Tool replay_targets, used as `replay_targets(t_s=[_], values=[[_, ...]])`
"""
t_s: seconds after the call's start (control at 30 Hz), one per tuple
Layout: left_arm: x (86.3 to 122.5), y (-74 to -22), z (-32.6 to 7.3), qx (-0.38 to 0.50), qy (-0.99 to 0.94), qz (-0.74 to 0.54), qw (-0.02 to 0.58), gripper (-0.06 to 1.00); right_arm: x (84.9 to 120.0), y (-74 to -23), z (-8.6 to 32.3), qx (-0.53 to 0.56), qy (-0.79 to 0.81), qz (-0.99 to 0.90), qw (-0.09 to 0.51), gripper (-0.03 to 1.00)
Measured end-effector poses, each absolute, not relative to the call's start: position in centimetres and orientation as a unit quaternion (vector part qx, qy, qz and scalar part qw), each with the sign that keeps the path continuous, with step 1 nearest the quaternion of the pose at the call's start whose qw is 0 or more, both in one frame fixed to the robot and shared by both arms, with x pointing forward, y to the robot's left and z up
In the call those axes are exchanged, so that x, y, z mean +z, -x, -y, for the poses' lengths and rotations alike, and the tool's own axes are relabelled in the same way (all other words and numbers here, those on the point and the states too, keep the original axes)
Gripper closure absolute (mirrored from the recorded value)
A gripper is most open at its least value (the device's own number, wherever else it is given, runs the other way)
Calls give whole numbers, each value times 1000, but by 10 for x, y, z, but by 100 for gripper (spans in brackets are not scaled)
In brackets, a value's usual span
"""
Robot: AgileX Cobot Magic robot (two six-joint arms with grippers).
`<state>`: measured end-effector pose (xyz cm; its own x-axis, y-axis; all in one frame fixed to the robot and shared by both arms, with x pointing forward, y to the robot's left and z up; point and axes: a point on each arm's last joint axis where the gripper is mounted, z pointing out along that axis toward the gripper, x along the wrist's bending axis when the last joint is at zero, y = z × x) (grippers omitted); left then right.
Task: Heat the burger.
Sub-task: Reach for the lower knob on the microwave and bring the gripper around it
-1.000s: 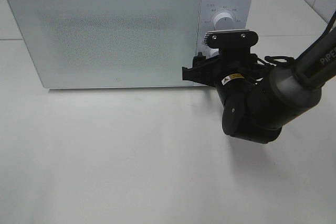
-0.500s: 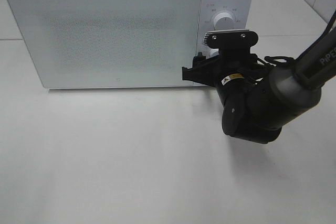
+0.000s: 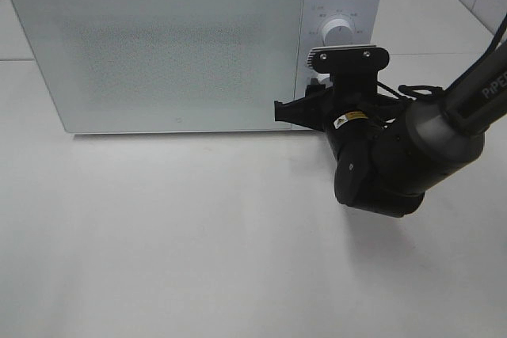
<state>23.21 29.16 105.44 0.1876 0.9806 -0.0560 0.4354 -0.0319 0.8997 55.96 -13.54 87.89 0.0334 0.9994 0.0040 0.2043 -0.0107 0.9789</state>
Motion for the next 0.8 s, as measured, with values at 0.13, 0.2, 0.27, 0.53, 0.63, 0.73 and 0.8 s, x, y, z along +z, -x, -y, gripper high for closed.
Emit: replay_targets(t_s=[0.13, 0.2, 0.27, 0.53, 0.63, 0.73, 0.8], values=[[1054, -232, -292, 321, -643, -551, 425, -5, 879, -560, 135, 440, -559, -538, 452, 53], [1054, -232, -292, 321, -643, -551, 425, -5, 879, -560, 135, 440, -559, -538, 452, 52], [1054, -232, -292, 321, -643, -551, 425, -5, 879, -560, 135, 440, -559, -539, 452, 50], [1054, -232, -292, 321, -643, -551, 425, -5, 879, -560, 135, 441, -558, -539, 452, 48], [1054, -232, -292, 321, -643, -551, 425, -5, 879, -560, 135, 441, -557, -540, 451, 48], [1054, -232, -292, 321, -643, -551, 425, -5, 879, -560, 135, 442, -556, -540, 451, 48], [1054, -232, -292, 321, -643, -551, 425, -5, 879, -560, 135, 441, -556, -540, 451, 50]])
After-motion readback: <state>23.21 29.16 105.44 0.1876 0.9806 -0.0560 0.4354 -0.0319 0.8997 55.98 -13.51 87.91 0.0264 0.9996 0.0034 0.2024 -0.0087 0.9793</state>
